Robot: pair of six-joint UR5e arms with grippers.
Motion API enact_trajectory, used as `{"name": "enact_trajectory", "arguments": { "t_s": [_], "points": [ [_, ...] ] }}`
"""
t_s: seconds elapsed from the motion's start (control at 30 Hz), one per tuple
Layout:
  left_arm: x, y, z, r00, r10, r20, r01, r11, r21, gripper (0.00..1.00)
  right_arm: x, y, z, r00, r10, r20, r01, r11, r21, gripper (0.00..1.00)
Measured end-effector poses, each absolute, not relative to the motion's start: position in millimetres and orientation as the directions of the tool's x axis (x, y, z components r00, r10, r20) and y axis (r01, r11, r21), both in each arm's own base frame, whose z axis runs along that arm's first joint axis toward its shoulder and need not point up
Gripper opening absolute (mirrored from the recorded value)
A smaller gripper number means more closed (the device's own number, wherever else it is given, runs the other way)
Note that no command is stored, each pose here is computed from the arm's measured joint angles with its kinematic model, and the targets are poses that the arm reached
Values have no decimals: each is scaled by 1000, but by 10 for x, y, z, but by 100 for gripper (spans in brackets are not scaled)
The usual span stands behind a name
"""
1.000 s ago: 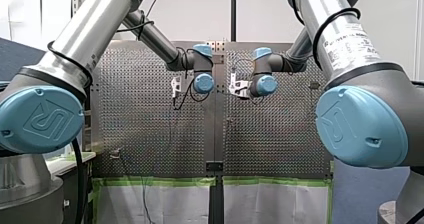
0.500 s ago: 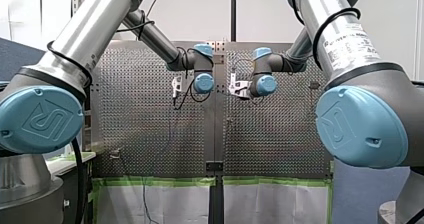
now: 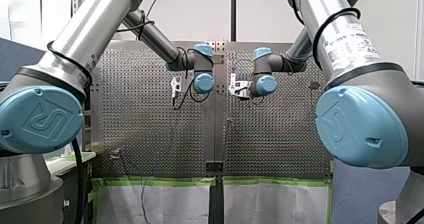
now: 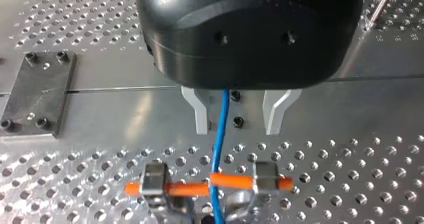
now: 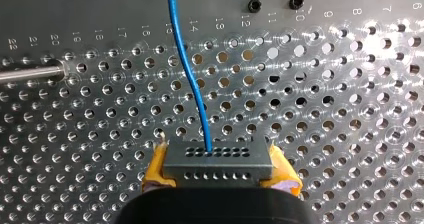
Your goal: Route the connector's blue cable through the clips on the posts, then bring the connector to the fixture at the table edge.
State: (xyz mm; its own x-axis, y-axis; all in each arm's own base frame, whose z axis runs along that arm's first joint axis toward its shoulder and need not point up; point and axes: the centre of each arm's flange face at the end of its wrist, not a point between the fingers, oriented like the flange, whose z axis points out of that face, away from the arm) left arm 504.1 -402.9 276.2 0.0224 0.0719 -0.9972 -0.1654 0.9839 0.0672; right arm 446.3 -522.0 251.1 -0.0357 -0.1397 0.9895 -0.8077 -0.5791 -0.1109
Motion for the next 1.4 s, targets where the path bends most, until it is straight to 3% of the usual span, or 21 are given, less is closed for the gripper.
{"name": "enact_trajectory", "arguments": {
  "t_s": [0.23,0.47,0.63,1.4],
  "points": [
    [5041,-4025,2761,22,73,-997,-169,983,68,31,4465,-5219,2511,-36,-140,990,-808,-579,-111,0],
    [5041,-4025,2762,22,74,-997,-169,983,69,31,4467,-5217,2509,-35,-140,990,-807,-580,-111,0],
    [5041,-4027,2763,22,74,-997,-167,983,69,19,4471,-5213,2511,-35,-140,990,-807,-580,-111,0],
    [4971,-4082,2734,1,89,-996,-141,986,88,19,4449,-5186,2481,-14,-163,986,-811,-576,-107,0]
  ]
}}
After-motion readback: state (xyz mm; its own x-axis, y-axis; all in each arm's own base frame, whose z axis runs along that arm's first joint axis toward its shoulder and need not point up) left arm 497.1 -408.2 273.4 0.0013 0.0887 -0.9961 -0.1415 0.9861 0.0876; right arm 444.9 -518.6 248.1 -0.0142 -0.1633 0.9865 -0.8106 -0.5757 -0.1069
